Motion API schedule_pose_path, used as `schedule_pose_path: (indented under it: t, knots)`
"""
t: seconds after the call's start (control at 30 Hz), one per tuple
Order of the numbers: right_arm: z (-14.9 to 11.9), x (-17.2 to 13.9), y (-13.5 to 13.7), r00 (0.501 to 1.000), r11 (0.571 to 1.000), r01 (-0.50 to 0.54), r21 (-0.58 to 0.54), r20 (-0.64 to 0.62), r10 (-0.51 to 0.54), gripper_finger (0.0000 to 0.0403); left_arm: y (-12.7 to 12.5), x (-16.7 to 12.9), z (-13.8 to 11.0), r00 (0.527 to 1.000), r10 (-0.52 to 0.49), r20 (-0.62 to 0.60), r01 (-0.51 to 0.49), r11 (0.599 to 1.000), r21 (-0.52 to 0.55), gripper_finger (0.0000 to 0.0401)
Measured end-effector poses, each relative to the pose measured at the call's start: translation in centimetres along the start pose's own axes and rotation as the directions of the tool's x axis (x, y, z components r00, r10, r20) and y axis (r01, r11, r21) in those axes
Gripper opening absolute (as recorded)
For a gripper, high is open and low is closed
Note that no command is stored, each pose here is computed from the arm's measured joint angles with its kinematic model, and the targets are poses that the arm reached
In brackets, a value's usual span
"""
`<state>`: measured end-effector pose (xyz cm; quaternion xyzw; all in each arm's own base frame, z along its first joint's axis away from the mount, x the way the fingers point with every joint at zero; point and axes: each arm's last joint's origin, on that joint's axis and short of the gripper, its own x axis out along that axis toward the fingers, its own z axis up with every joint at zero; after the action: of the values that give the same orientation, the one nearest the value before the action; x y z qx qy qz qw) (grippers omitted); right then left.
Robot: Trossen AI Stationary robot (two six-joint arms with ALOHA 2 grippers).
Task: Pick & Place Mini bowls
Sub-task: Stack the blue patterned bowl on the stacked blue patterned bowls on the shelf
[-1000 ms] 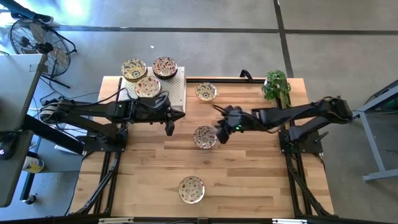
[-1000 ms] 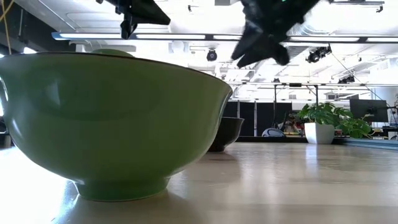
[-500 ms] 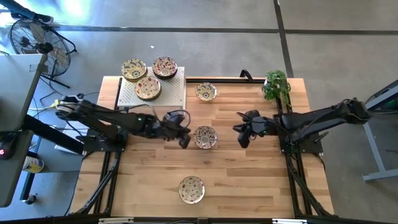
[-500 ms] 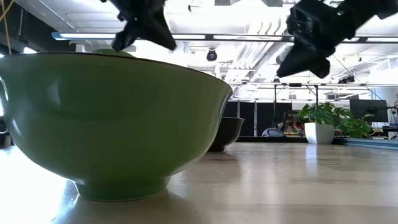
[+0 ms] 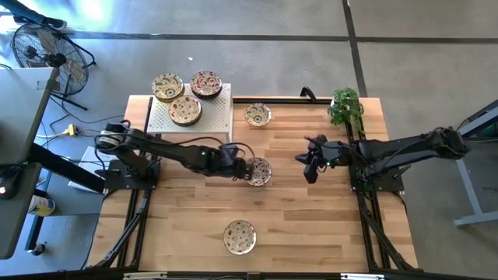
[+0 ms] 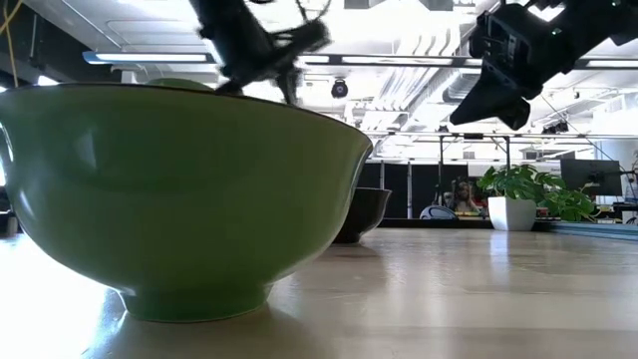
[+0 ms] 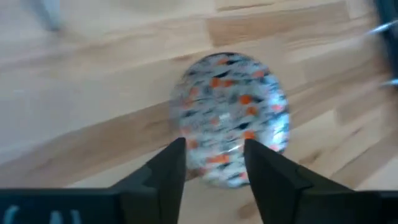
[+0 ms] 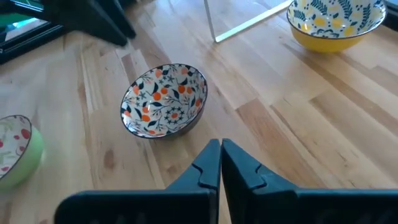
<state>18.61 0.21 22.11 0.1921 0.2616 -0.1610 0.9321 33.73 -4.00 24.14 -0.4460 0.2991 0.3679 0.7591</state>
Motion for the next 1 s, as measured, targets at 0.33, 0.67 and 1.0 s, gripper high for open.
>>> schedule_pose_path:
  t: [0.33,0.67,1.0]
  knots:
    - [0.0,0.0,0.0,0.999,0.999,-0.033,-0.003,-0.024,0.033,0.0003,0.4,4.4,0.2,0.986,0.071,-0.149,-0.095,0.982,-0.161,0.0178]
    - [-0.1,0.0,-0.1,0.999,0.999,-0.035,-0.035,-0.027,0.034,0.0001,0.6,6.5,-0.5,0.976,0.081,-0.202,-0.116,0.979,-0.166,0.0146]
    - [-0.1,0.0,-0.1,0.999,0.998,-0.035,-0.056,-0.028,0.033,0.0001,0.4,7.2,-0.8,0.975,0.062,-0.214,-0.093,0.986,-0.140,0.0039]
